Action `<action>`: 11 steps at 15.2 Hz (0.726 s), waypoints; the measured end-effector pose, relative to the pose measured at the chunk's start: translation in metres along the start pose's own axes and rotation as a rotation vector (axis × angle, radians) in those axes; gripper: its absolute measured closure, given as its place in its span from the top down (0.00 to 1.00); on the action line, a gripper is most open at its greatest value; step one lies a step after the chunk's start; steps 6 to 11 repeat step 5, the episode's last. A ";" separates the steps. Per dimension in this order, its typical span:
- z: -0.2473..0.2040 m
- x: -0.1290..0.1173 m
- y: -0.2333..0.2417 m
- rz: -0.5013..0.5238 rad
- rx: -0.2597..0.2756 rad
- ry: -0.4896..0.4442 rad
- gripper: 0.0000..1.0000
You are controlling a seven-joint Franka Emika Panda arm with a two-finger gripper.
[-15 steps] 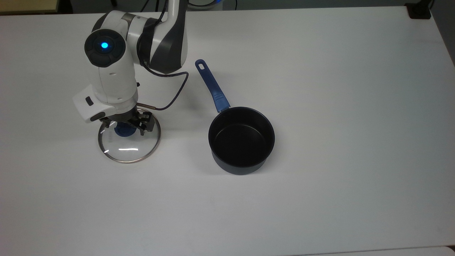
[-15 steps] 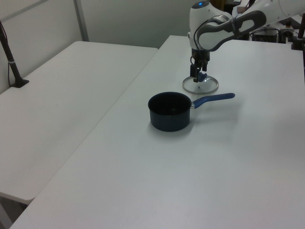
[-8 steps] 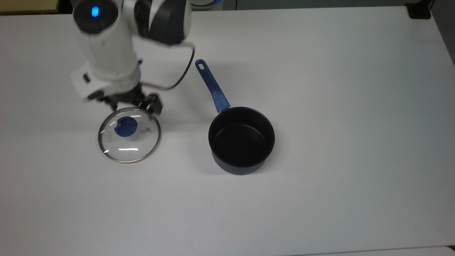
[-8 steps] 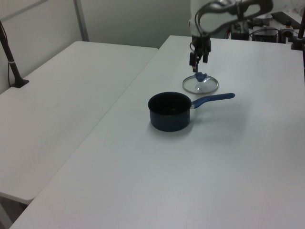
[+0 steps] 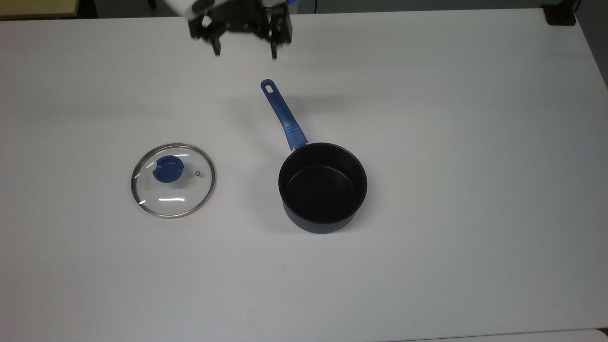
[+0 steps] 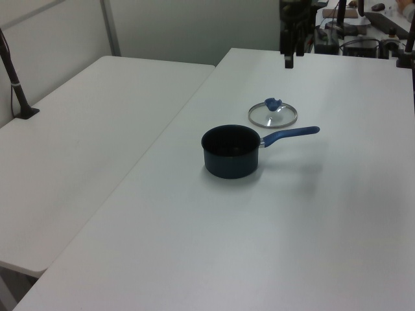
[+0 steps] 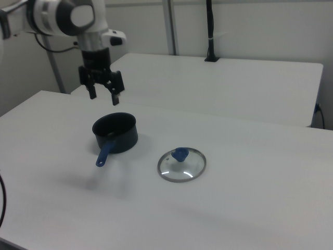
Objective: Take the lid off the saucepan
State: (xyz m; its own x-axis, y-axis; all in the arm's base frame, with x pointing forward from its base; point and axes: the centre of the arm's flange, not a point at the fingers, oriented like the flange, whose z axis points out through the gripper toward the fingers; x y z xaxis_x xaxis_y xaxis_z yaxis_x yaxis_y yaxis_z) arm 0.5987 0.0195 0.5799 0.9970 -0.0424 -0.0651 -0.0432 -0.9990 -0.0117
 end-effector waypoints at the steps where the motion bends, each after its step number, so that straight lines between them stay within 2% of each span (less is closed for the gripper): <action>1: -0.008 -0.007 -0.002 -0.004 0.002 0.010 1.00; 5: -0.030 -0.027 0.000 -0.006 0.005 0.043 1.00; 11: -0.030 -0.027 0.000 -0.006 0.005 0.043 1.00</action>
